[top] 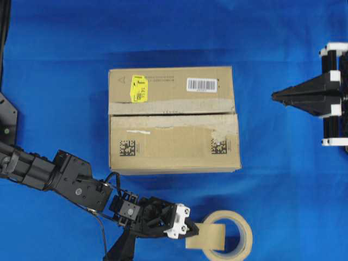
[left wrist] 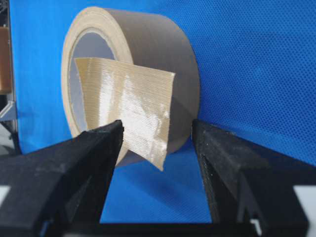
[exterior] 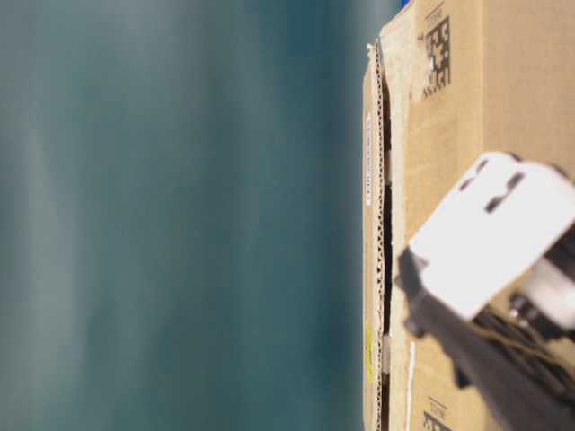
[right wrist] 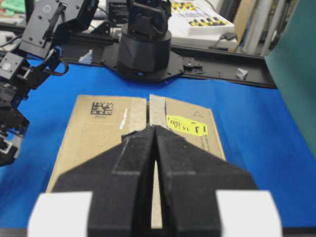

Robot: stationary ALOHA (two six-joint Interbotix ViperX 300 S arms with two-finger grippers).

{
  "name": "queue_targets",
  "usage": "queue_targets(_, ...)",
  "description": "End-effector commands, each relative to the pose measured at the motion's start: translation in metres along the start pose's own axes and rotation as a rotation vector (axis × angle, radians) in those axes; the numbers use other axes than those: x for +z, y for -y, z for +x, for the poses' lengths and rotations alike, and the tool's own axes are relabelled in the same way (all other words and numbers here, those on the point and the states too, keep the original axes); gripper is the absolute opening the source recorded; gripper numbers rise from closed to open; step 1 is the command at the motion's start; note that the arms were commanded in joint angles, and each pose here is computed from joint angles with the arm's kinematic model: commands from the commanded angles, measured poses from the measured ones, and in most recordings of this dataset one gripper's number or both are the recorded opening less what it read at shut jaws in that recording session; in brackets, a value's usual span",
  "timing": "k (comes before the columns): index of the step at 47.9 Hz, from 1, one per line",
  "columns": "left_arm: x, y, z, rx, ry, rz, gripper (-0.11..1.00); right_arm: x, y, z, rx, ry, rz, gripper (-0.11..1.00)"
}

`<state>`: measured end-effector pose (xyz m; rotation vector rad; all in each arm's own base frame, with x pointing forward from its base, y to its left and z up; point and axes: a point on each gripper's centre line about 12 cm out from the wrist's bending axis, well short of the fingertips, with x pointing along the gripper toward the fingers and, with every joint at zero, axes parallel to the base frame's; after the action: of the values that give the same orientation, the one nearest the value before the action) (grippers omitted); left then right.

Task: Apply tape along the seams of the closed cardboard box to seal it securely.
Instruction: 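Pinch the tape's free end with the left gripper and pull it off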

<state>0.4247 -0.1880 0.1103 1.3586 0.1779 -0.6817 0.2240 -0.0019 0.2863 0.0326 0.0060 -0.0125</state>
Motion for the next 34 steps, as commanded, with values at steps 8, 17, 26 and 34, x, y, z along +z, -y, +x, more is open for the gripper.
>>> queue_targets(8, 0.012, -0.013, -0.004, 0.034, 0.024, -0.012, 0.30, 0.004, 0.000, 0.001, -0.002, 0.011, 0.002, 0.02)
queue_targets(17, 0.009, -0.013, -0.005, 0.019, 0.016, -0.016, 0.00, 0.002, 0.000, 0.001, -0.002, 0.003, 0.002, 0.02)
queue_targets(26, 0.012, -0.020, -0.013, 0.023, 0.018, -0.014, 0.00, 0.003, 0.000, 0.001, 0.000, 0.005, 0.002, 0.02)
queue_targets(34, 0.015, -0.042, -0.029, 0.048, 0.021, -0.006, 0.00, 0.002, 0.000, 0.001, -0.002, 0.003, 0.005, 0.02)
